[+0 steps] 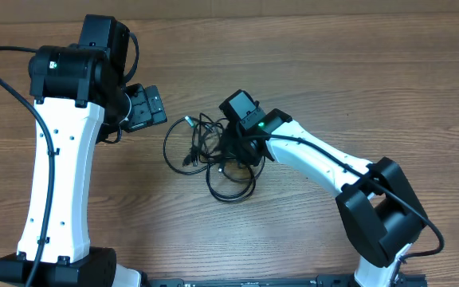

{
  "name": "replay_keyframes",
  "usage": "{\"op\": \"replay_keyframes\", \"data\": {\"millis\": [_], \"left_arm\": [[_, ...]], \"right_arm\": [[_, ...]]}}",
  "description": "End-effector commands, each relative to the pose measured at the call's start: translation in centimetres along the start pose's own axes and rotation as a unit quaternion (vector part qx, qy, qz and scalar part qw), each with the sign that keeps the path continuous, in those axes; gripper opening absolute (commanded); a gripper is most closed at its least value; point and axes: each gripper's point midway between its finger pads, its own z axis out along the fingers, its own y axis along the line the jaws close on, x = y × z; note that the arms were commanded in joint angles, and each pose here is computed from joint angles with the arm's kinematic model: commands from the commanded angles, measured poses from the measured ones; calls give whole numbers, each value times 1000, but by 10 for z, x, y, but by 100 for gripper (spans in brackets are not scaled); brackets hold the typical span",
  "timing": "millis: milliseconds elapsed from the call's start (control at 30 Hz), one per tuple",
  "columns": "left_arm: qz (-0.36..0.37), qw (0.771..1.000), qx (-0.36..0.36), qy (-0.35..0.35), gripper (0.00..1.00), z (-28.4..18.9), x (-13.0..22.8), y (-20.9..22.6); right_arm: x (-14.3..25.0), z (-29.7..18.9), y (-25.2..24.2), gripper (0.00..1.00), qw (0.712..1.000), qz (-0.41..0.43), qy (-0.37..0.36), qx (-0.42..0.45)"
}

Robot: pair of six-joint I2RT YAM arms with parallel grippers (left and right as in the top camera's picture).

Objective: Untangle cables
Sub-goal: 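Close the right gripper on cable strands in the tangle, then lift the grasped strands with the right gripper and pull back-right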

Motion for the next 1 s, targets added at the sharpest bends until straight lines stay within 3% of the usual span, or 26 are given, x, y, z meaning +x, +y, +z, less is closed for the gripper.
{"op": "replay_keyframes", "data": {"millis": [0, 233, 467, 600, 800, 900, 967], "left_arm": [[13, 1000, -9, 3, 100, 3, 0, 1], [13, 1000, -9, 3, 100, 3, 0, 0], [13, 1000, -9, 4, 100, 3, 0, 0], [13, 1000, -9, 4, 100, 3, 0, 0], [13, 1000, -9, 4, 100, 3, 1, 0], [13, 1000, -9, 4, 100, 3, 1, 0], [13, 1000, -9, 4, 100, 3, 1, 0]], "right_arm": [[-6, -2, 2, 4, 999, -38, -13, 3], [-15, -67, 47, 4, 985, -159, -47, -55], [-11, -184, 96, 4, 928, -323, -130, -132], [-4, -221, 99, 4, 912, -344, -157, -159], [24, -221, 101, 4, 906, -360, -97, -199], [20, -208, 91, 4, 905, -374, -102, -172], [2, -201, 74, 4, 922, -343, -135, -116]]}}
